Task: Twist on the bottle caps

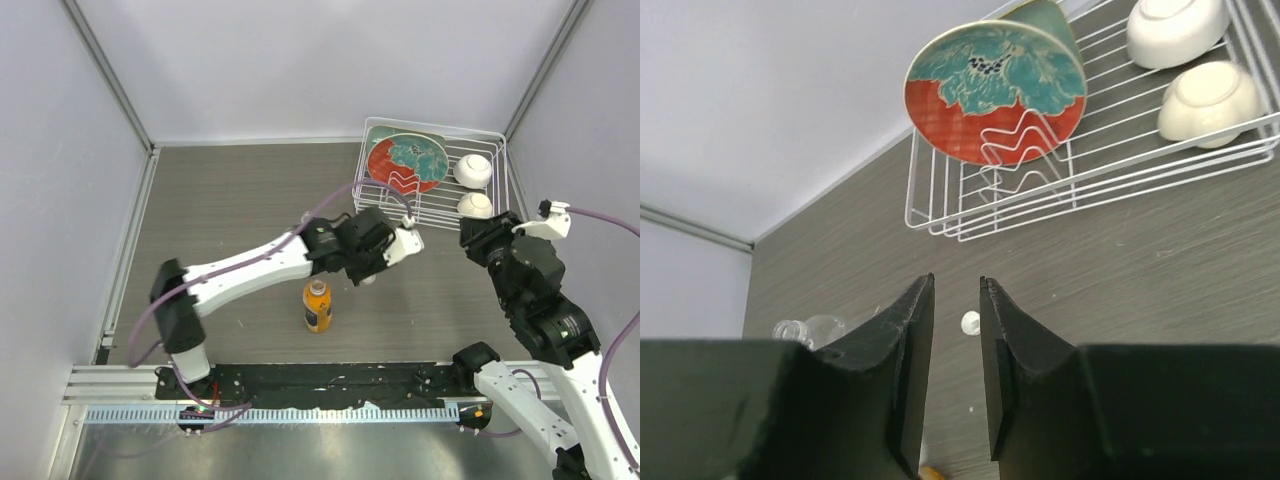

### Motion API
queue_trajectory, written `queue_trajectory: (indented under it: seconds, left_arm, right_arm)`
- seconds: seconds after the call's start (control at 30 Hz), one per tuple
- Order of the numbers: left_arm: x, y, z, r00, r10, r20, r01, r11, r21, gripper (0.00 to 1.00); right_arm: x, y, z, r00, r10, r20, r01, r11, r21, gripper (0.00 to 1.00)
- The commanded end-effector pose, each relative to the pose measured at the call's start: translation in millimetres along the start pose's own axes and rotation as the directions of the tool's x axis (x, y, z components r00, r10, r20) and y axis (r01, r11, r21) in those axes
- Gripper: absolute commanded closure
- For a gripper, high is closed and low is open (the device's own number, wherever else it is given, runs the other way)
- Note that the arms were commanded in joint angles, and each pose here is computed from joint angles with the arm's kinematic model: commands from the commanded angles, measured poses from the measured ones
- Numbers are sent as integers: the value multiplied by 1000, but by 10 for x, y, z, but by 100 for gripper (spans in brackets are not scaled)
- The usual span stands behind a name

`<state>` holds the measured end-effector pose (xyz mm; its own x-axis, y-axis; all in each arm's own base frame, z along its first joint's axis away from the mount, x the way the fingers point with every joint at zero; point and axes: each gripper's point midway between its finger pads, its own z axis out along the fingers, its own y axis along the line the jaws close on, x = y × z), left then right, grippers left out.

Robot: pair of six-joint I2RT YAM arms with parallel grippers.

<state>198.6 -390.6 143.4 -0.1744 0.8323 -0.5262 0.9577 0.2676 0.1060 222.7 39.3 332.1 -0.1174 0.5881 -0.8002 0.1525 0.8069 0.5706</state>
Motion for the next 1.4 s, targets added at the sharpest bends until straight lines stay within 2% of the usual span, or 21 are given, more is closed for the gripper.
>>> queue_trajectory:
  seconds: [0.0, 0.07, 0.1, 0.17, 0.27, 0.3, 0.33, 0.37, 0.4, 0.43, 0.47, 0.5, 0.57, 0.6, 0.77, 0.87, 0.93, 1.07, 1.37]
  left_arm:
    - [-566, 350, -1235, 966, 41, 255, 12, 979, -202, 100]
    - [-659, 398, -1607, 937, 82, 340, 3, 970, -243, 100]
    - [-712, 386, -1667, 916, 155, 370, -61, 966, -253, 100]
    - [-766, 357, -2021, 860, 231, 454, -107, 953, -282, 100]
    - [-828, 404, -2346, 781, 319, 537, -124, 922, -367, 100]
    - [-832, 421, -2336, 769, 332, 547, -122, 915, -384, 100]
    - [-828, 448, -2373, 761, 337, 554, -109, 909, -403, 100]
    - [-866, 464, -2517, 729, 350, 588, -89, 901, -425, 100]
    - [-834, 454, -2475, 724, 361, 588, -98, 897, -430, 100]
    - [-846, 459, -2511, 705, 398, 587, -117, 882, -457, 100]
    - [-930, 485, -2612, 663, 422, 619, -98, 867, -488, 100]
    - [-892, 498, -2600, 650, 444, 617, -97, 854, -512, 100]
    - [-944, 552, -2641, 615, 490, 618, -84, 820, -566, 100]
    - [-956, 567, -2669, 603, 504, 618, -79, 809, -582, 100]
    - [-1032, 681, -2650, 557, 588, 587, -53, 730, -681, 100]
    - [-1077, 729, -2588, 554, 612, 565, -48, 701, -712, 100]
    - [-1091, 751, -2491, 566, 611, 554, -52, 696, -716, 100]
    - [-1129, 786, -2457, 569, 606, 557, -31, 692, -721, 100]
    - [-1109, 786, -2415, 573, 602, 556, -30, 693, -720, 100]
  right_arm:
    - [67, 339, 116, 989, 129, -73, -135, 988, -76, 69]
    - [127, 444, 147, 981, 153, -115, -165, 981, -99, 69]
    - [144, 569, 143, 974, 172, -144, -193, 970, -145, 67]
    - [187, 736, 157, 961, 202, -187, -239, 950, -202, 64]
    - [170, 1099, 132, 927, 270, -259, -347, 881, -323, 57]
    - [131, 1234, 123, 914, 303, -271, -391, 839, -380, 52]
    - [181, 1368, 83, 875, 343, -343, -467, 786, -404, 48]
    - [331, 1388, 126, 841, 369, -395, -520, 753, -403, 45]
    - [147, 1598, 66, 818, 416, -398, -573, 648, -502, 42]
    - [188, 1688, 29, 780, 428, -457, -625, 577, -527, 40]
    - [395, 1656, 151, 670, 500, -549, -740, 507, -442, 39]
    - [275, 1772, 96, 641, 511, -572, -767, 409, -494, 39]
    - [485, 1772, 205, 547, 523, -653, -837, 356, -416, 38]
    - [434, 1827, 145, 539, 515, -667, -842, 311, -440, 38]
    - [502, 1908, 138, 520, 491, -699, -854, 297, -427, 35]
    - [537, 1923, 134, 496, 490, -717, -868, 268, -417, 35]
    - [480, 1941, 98, 481, 496, -723, -875, 222, -431, 35]
    - [590, 1993, 79, 490, 463, -738, -871, 247, -424, 35]
    - [568, 2079, 0, 498, 437, -749, -867, 234, -440, 38]
